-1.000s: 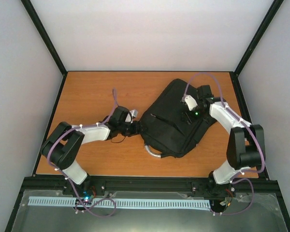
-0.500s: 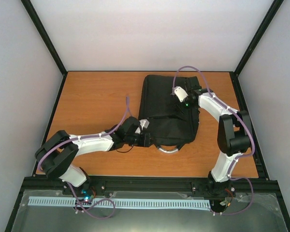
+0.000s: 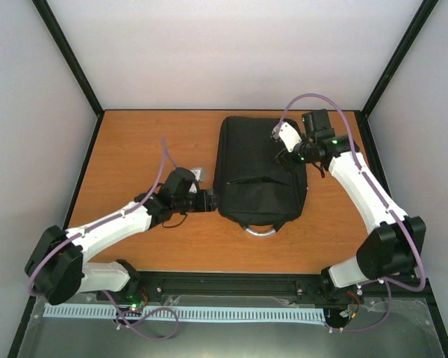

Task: Pack the student bag
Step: Adjust the student bag at the center of the board, then zip the student bag at the center of the board.

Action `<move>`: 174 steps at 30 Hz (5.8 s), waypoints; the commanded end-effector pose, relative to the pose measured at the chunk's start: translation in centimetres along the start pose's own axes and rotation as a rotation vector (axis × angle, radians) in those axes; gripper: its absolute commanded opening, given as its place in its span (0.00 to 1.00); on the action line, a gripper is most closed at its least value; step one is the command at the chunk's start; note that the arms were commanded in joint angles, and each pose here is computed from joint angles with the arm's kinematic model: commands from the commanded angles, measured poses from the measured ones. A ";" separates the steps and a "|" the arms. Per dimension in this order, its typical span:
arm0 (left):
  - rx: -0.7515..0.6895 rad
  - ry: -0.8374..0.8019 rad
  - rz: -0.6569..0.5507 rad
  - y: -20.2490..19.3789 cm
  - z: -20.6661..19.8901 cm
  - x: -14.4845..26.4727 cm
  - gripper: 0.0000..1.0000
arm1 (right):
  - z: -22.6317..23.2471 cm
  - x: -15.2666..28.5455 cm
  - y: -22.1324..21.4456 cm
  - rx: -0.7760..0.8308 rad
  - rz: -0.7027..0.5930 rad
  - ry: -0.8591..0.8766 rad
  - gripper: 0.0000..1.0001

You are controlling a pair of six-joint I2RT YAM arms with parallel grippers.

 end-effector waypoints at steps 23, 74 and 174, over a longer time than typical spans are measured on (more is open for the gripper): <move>0.182 -0.091 0.127 6.2 1.2 -8.3 0.64 | 10.1 -0.6 -3.1 -0.080 -0.056 0.388 0.48; -0.043 -0.439 -0.052 5.6 -7.3 -2.9 0.01 | 13.4 -5.8 1.2 -0.093 0.020 0.501 0.44; -0.046 -0.157 0.003 0.9 0.3 -6.5 0.01 | 2.8 -2.7 -17.2 -0.217 0.515 0.258 0.03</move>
Point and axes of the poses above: each gripper's point midway between its finger pads, its own x axis back along the fingers, its own z axis along the line the jaws close on, y = z × x, the point moved 1 cm from there along x, back along the fingers, and after that the axes turned 4 degrees about x, right-handed, at the moved point
